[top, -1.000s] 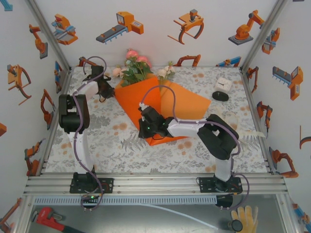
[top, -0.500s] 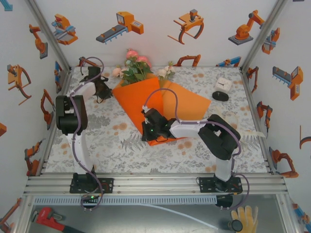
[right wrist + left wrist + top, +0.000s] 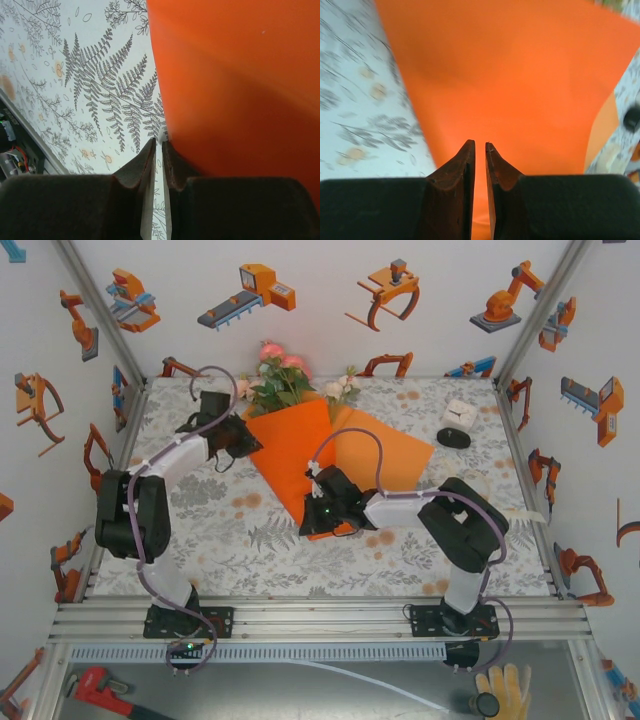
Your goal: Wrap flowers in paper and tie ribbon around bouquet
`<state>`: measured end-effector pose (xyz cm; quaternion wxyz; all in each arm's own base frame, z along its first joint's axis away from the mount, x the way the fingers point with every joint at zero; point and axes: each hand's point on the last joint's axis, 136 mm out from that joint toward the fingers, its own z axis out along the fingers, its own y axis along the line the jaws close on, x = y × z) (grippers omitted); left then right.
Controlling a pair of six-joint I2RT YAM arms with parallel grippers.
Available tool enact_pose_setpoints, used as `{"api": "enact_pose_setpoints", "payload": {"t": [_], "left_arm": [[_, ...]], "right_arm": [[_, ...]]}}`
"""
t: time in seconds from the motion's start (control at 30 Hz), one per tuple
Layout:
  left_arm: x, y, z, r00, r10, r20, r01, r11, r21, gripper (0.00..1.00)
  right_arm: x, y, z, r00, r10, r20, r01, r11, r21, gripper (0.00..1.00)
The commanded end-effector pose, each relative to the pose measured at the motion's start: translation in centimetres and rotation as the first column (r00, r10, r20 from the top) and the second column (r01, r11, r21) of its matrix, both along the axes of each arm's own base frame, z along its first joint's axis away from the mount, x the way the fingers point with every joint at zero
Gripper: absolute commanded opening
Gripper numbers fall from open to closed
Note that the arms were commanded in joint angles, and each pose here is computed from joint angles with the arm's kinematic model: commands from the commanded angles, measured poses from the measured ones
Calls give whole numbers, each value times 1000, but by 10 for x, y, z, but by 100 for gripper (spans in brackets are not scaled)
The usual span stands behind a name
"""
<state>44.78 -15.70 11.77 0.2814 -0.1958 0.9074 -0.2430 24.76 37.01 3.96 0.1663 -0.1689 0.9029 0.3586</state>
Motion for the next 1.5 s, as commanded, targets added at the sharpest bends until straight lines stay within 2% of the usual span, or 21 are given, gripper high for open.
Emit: {"api": "enact_pose_setpoints", "payload": {"t": [0.0,0.17,0.43,0.57,0.7,0.87,0.97,1.1,1.33,1.47], "left_arm": [[-11,-12,-16,999,-10,-35,9,999,-33,20],[-4,-10,-36,998,-13,-55,14,1000,14,20],[30,22,-62,996,63,-59,-59,997,57,20],[36,33,-75,993,85,-86,-78,993,86,20],[37,46,-84,988,121,-95,-112,989,98,19],[43,54,-91,987,126,-102,-113,986,124,19],[48,57,-91,987,128,-99,-116,986,122,19],[61,54,-73,995,93,-41,-90,993,80,22],[85,58,-18,996,74,54,-79,992,98,23],[72,50,18,993,64,97,-69,997,46,24]], "right_arm": [[3,0,0,1000,-13,-21,14,999,47,16],[9,-7,-3,999,-35,-37,38,997,62,16],[5,-8,-16,987,-64,-149,91,978,185,18],[1,-11,-19,980,-85,-182,124,969,216,18],[5,-21,-24,964,-146,-221,199,949,244,18],[7,-37,-37,935,-243,-259,301,930,211,18],[8,-39,-29,926,-267,-267,331,914,234,19],[11,-37,-6,939,-255,-231,315,906,283,18],[15,-32,33,945,-266,-190,313,901,300,18],[19,-38,57,955,-279,-100,296,918,265,18]]}}
